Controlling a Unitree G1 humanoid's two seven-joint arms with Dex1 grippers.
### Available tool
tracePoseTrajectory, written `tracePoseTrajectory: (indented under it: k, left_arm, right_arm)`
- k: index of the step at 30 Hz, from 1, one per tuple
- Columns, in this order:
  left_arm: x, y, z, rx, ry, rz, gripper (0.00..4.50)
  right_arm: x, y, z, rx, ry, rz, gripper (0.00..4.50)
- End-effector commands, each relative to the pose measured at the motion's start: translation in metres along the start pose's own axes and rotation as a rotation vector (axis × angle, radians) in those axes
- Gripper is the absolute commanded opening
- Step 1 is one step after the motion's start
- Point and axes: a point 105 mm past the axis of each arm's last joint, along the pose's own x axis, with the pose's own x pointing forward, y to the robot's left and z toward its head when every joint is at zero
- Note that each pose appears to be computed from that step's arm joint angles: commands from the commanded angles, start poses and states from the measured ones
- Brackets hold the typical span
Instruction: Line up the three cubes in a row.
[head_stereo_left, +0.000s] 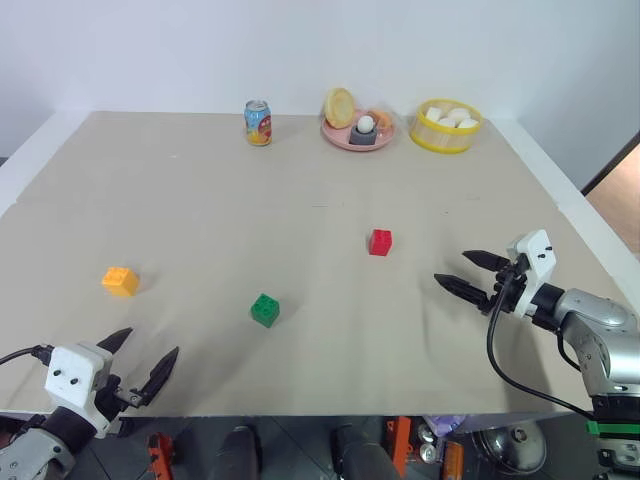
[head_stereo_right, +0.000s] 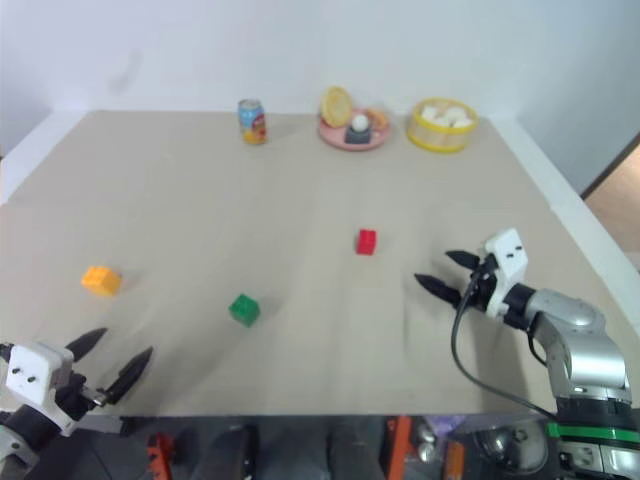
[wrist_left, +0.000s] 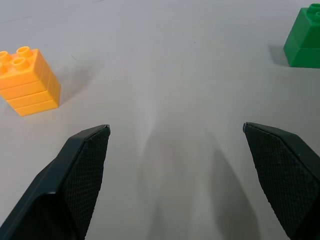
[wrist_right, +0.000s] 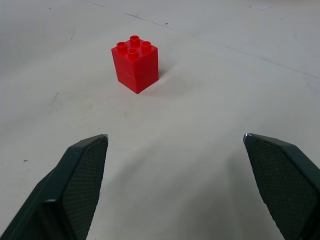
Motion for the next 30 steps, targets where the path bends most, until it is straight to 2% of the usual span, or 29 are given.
tracePoseTrajectory:
  k: [1,8,13,16,21,30]
  left_arm:
    - [0.004,-0.006,0.017,0.03,-0.071,-0.058,4.41]
    - [0.038,-0.014,0.053,0.024,-0.195,-0.301,4.41]
    - [0.061,-0.034,0.081,0.058,-0.255,-0.502,4.41]
    - [0.067,-0.042,0.086,0.075,-0.263,-0.582,4.41]
    - [0.082,-0.073,0.097,0.135,-0.27,-0.828,4.41]
    - [0.096,-0.086,0.101,0.189,-0.279,-0.931,4.41]
  right_arm:
    - [0.0,-0.002,0.011,-0.031,-0.032,-0.006,4.5]
    - [0.019,0.006,0.025,-0.083,-0.059,-0.001,4.5]
    - [0.034,0.006,0.02,-0.107,-0.054,0.009,4.5]
    - [0.042,0.0,0.017,-0.119,-0.045,-0.009,4.5]
    - [0.07,-0.007,0.015,-0.126,-0.047,0.02,4.5]
    - [0.094,0.004,0.014,-0.121,-0.064,0.107,4.5]
